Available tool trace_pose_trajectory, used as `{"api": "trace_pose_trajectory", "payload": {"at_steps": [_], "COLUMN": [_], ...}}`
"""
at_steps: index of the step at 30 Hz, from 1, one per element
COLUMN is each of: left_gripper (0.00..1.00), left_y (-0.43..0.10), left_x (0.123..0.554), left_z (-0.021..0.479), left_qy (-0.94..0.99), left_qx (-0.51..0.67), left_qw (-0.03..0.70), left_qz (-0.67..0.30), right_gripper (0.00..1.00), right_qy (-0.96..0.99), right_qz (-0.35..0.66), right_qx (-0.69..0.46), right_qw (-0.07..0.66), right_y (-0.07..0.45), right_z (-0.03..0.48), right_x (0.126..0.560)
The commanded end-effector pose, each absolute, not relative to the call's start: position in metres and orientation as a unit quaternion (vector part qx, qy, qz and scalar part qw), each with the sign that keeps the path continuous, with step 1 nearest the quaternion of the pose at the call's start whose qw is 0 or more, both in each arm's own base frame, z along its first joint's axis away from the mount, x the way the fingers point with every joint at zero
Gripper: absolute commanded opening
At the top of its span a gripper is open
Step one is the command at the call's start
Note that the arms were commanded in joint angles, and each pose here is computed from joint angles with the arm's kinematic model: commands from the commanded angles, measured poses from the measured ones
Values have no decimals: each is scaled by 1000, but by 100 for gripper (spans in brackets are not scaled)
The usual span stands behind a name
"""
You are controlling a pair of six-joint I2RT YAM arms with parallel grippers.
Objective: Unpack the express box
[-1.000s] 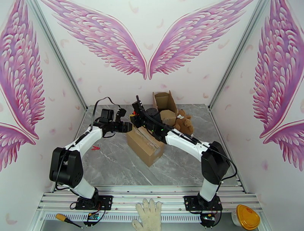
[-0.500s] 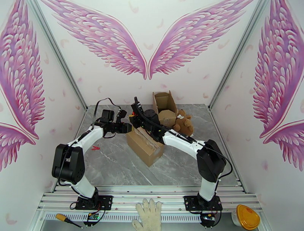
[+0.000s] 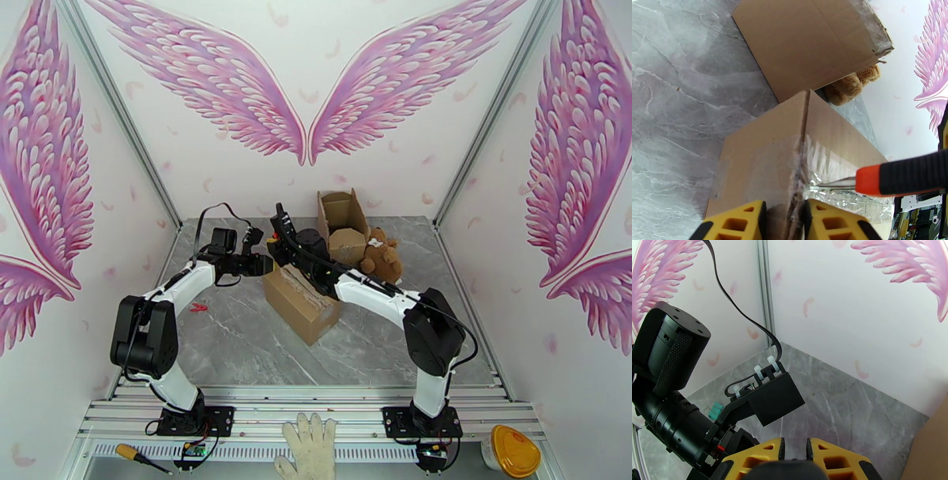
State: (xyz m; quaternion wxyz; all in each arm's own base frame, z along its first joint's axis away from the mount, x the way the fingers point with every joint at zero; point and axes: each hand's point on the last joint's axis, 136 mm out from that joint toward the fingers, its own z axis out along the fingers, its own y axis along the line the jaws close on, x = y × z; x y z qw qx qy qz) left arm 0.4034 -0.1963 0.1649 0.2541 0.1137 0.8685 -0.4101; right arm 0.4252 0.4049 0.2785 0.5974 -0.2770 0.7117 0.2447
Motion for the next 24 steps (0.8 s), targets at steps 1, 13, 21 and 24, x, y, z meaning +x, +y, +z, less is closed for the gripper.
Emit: {"api": "trace_pose_trajectory", "payload": {"at_steps": [1,13,21,24], "left_gripper": [26,14,10,9], "left_y": [-186,-178,-174,-174], "left_x": [398,399,400,401], "left_z": [123,101,94,92], "left_qy": [898,915,922,923], "left_qx": [75,45,42,41], "left_qw": [209,187,179,176], "left_qz": [-379,-355,-342,-340], "right_gripper": [0,0,0,0], "right_qy": [714,710,699,703], "right_qz": [223,192,175,167], "right_qx": [-279,-277,-299,-307], "right_qw": [602,619,625,620], "right_y": [403,380,372,368], "right_z": [269,273,285,279], "right_x": [424,401,392,388]}}
